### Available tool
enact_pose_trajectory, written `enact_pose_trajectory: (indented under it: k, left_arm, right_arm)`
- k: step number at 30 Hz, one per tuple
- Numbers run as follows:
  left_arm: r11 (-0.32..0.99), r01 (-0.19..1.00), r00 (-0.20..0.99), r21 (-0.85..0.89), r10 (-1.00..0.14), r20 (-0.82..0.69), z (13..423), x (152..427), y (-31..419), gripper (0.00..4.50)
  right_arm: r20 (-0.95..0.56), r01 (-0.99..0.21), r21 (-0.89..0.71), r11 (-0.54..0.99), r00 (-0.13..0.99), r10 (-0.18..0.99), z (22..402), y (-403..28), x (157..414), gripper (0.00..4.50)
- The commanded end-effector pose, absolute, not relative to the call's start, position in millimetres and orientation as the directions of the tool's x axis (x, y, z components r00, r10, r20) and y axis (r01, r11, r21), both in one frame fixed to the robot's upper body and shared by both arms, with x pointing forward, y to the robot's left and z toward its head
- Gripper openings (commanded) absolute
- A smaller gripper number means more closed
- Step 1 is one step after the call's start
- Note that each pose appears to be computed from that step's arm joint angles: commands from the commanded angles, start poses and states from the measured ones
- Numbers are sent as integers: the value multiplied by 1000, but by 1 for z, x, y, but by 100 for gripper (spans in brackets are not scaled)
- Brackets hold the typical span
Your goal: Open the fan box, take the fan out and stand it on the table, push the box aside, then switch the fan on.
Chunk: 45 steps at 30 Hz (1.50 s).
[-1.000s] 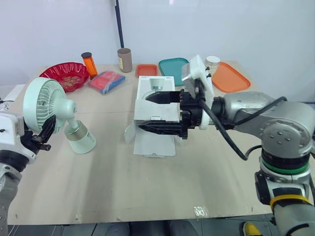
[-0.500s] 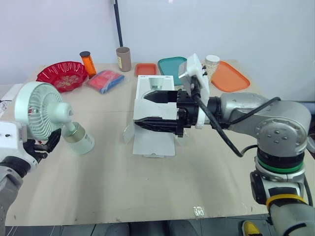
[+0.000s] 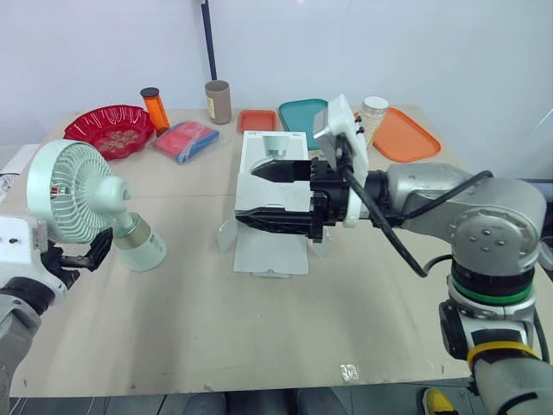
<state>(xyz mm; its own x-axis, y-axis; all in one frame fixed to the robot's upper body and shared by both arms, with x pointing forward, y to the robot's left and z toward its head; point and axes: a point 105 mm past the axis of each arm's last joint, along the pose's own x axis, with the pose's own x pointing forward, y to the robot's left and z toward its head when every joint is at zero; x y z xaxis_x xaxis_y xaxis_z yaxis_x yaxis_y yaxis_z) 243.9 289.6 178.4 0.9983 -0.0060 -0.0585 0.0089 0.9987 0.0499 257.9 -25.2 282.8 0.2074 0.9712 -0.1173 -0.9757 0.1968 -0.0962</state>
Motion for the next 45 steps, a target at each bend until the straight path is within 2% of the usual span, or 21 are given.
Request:
enact_pose_trajectory:
  k: [1, 11, 13, 16, 20, 23, 27, 31, 33, 37, 41, 45]
  left_arm:
    - [999, 9, 999, 54, -7, -37, 188, 229, 288, 446]
    - [998, 63, 986, 17, -59, -157, 187, 198, 301, 446]
    - [993, 121, 970, -1, -118, -211, 182, 191, 296, 446]
    - [929, 367, 864, -56, -362, -351, 168, 168, 267, 446]
    - [823, 568, 742, -2, -513, -432, 171, 156, 260, 446]
    - [740, 670, 678, 60, -578, -455, 170, 161, 256, 446]
    - [674, 731, 653, 107, -644, -399, 175, 177, 242, 446]
    - [527, 837, 544, 151, -766, -344, 179, 182, 203, 446]
    - [489, 852, 523, 184, -791, -317, 181, 184, 192, 446]
    - [495, 844, 532, 206, -821, -208, 192, 199, 174, 446]
    - [531, 818, 564, 220, -817, -122, 204, 216, 162, 446]
    - [527, 819, 560, 226, -821, -111, 205, 223, 156, 446]
  right_arm:
    - [-89, -972, -143, 188, 202, 975, 292, -26, 253, 450]
    - [-90, -962, -127, 243, 256, 963, 284, -33, 257, 450]
    - [-99, -958, -126, 259, 272, 957, 280, -34, 256, 450]
    - [-138, -934, -128, 334, 351, 926, 267, -40, 258, 450]
    - [-136, -916, -118, 383, 397, 908, 264, -45, 257, 450]
    - [-150, -899, -108, 424, 437, 887, 256, -50, 258, 450]
    - [-180, -874, -110, 473, 486, 855, 242, -55, 258, 450]
    - [-204, -835, -111, 539, 550, 810, 228, -62, 257, 450]
    - [-218, -804, -116, 583, 594, 775, 222, -67, 258, 450]
    - [-260, -697, -164, 698, 713, 651, 206, -85, 268, 450]
    - [-283, -613, -165, 773, 780, 558, 197, -97, 279, 450]
    - [-274, -528, -160, 834, 835, 477, 193, -102, 301, 450]
